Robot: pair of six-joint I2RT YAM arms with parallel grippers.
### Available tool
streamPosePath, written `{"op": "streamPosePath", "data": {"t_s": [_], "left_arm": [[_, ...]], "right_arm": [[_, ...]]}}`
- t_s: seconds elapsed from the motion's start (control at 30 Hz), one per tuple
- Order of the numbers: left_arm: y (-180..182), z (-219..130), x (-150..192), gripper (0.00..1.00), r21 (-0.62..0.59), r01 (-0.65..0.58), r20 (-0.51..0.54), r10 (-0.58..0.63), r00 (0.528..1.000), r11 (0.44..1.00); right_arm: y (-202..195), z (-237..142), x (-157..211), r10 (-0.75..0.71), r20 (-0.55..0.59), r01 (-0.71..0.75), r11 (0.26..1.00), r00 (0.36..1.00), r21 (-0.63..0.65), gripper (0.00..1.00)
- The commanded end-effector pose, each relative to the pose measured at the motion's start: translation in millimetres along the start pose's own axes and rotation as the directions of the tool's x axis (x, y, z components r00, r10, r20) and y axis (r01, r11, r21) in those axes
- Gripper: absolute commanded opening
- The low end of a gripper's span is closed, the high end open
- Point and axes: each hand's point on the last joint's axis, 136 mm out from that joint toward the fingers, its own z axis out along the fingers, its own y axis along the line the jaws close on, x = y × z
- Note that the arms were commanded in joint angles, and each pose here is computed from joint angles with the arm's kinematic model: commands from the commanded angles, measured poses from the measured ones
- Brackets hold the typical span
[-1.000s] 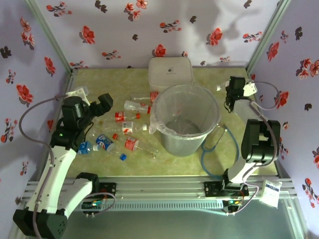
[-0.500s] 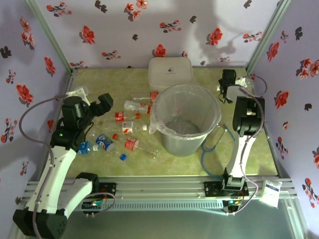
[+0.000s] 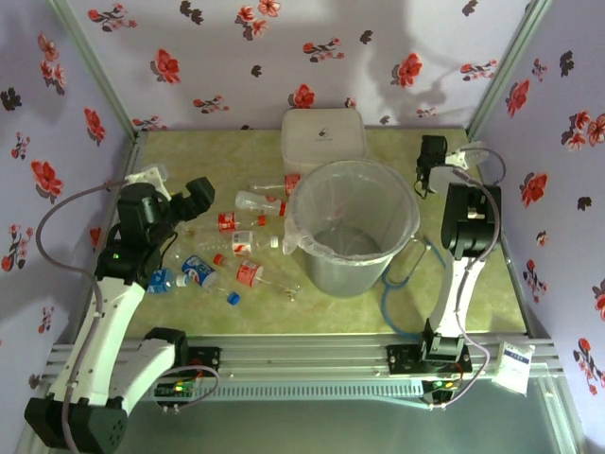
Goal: Put the plastic bottles in the bin
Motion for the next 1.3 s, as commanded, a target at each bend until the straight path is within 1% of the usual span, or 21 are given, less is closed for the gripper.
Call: {"op": "streamPosePath", "data": {"t_s": [0.0, 0.23, 0.3, 0.37, 0.5, 0.67, 0.7, 0.73, 0.77, 0.83, 0.87, 0.9, 1.0, 1.27], "left_arm": [[-7, 1, -3, 0.97, 0.031, 0.005, 0.01, -0.005, 1.0, 0.999], [-7, 0, -2, 0.97, 0.035, 0.015, 0.012, -0.015, 1.0, 0.999], [-7, 1, -2, 0.97, 0.035, 0.02, 0.014, -0.021, 1.0, 0.999], [-7, 3, 0, 0.97, 0.035, 0.024, 0.011, -0.025, 1.0, 0.999], [-9, 4, -2, 0.97, 0.043, 0.037, 0.009, -0.038, 0.999, 0.998], [-11, -2, -2, 0.97, 0.051, 0.035, 0.016, -0.036, 0.999, 0.998], [-10, -2, -2, 0.97, 0.05, 0.034, 0.019, -0.035, 0.999, 0.998], [-9, -1, -1, 0.97, 0.047, 0.031, 0.018, -0.032, 0.999, 0.998], [-8, 0, 0, 0.97, 0.046, 0.029, 0.016, -0.03, 0.999, 0.999], [-7, 3, 2, 0.97, 0.04, 0.024, 0.009, -0.025, 1.0, 0.999], [-7, 5, 2, 0.97, 0.038, 0.024, 0.005, -0.025, 1.0, 0.999], [-8, 7, 2, 0.97, 0.039, 0.023, 0.001, -0.023, 1.0, 0.999], [-8, 8, 2, 0.97, 0.041, 0.018, -0.003, -0.018, 1.0, 0.999], [-6, 6, 5, 0.97, 0.036, 0.003, -0.006, -0.003, 1.0, 0.999]], "right_arm": [[-21, -13, -3, -0.012, -0.003, 0.012, 0.999, 1.0, 0.034, 0.56], [-7, -53, -21, -0.035, 0.014, 0.036, 0.998, 0.999, -0.059, 0.51], [-5, -64, -26, -0.047, 0.026, 0.049, 0.996, 0.999, -0.076, 0.48], [-1, -73, -24, -0.065, 0.0, 0.065, 0.992, 0.998, -0.109, 0.45], [-4, -90, -31, -0.106, 0.012, 0.107, 0.988, 0.994, -0.114, 0.39], [-16, -89, -41, -0.132, 0.008, 0.133, 0.988, 0.991, -0.082, 0.38], [-18, -87, -43, -0.141, 0.005, 0.141, 0.987, 0.99, -0.071, 0.4], [-20, -84, -44, -0.153, -0.005, 0.152, 0.987, 0.988, -0.06, 0.45], [-18, -80, -44, -0.164, -0.018, 0.163, 0.985, 0.986, -0.056, 0.54], [-12, -66, -43, -0.224, -0.05, 0.223, 0.974, 0.973, -0.032, 0.82], [-12, -59, -41, -0.251, -0.069, 0.251, 0.968, 0.965, -0.009, 0.92], [-10, -52, -40, -0.268, -0.093, 0.271, 0.963, 0.959, 0.014, 0.99], [-12, -27, -34, -0.278, -0.136, 0.29, 0.954, 0.951, 0.076, 1.0], [-17, 21, -16, -0.256, -0.178, 0.283, 0.948, 0.95, 0.144, 0.99]]}}
